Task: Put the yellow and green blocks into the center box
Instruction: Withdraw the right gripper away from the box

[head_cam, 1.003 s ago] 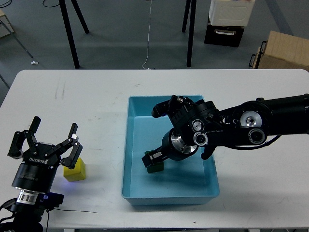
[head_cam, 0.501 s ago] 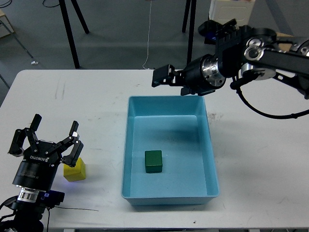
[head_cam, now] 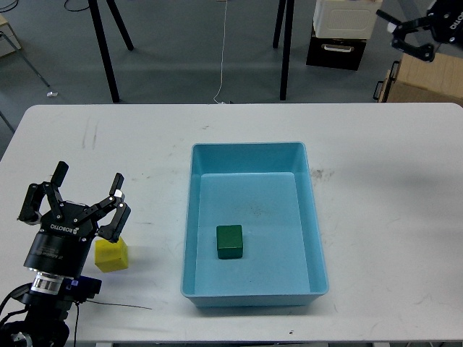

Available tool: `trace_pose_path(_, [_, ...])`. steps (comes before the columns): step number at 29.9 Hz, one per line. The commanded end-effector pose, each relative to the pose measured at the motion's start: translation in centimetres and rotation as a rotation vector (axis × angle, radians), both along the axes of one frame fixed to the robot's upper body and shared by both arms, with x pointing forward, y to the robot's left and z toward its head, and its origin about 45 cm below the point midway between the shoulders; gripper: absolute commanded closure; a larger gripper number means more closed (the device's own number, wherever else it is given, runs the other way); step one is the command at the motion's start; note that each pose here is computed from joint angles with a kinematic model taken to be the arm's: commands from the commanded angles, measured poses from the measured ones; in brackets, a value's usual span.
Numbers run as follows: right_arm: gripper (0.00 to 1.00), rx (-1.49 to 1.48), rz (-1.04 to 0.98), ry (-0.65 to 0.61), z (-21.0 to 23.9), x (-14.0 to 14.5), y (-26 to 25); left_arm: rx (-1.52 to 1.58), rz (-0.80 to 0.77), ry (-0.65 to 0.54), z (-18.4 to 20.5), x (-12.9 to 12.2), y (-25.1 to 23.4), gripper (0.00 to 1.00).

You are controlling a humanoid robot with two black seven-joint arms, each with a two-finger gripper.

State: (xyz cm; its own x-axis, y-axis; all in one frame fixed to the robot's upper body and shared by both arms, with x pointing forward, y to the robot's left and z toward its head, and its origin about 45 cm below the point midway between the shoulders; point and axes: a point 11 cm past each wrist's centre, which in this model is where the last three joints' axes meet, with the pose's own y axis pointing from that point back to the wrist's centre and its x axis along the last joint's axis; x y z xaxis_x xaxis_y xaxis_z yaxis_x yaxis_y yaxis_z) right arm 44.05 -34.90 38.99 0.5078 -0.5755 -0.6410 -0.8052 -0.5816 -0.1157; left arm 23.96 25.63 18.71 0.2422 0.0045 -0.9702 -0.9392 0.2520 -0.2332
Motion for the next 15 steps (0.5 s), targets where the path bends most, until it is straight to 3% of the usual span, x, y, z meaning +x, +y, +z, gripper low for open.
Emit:
trace_pose_path(1, [0.01, 0.221, -0.118, 0.034, -2.4, -1.7, -4.6, 0.001, -0.002, -0.004, 0.1, 0.3, -0.1, 0.0])
trace_pose_path(7, [0.01, 0.443, -0.271, 0.085, -8.4, -6.7, -9.3, 0.001, 0.0, -0.002, 0.1, 0.4, 0.0, 0.0])
trace_pose_path(15, [0.01, 0.68, -0.352, 0.185, -16.7, -15.5, -7.6, -0.003, 0.008, -0.006, 0.3, 0.4, 0.1, 0.0])
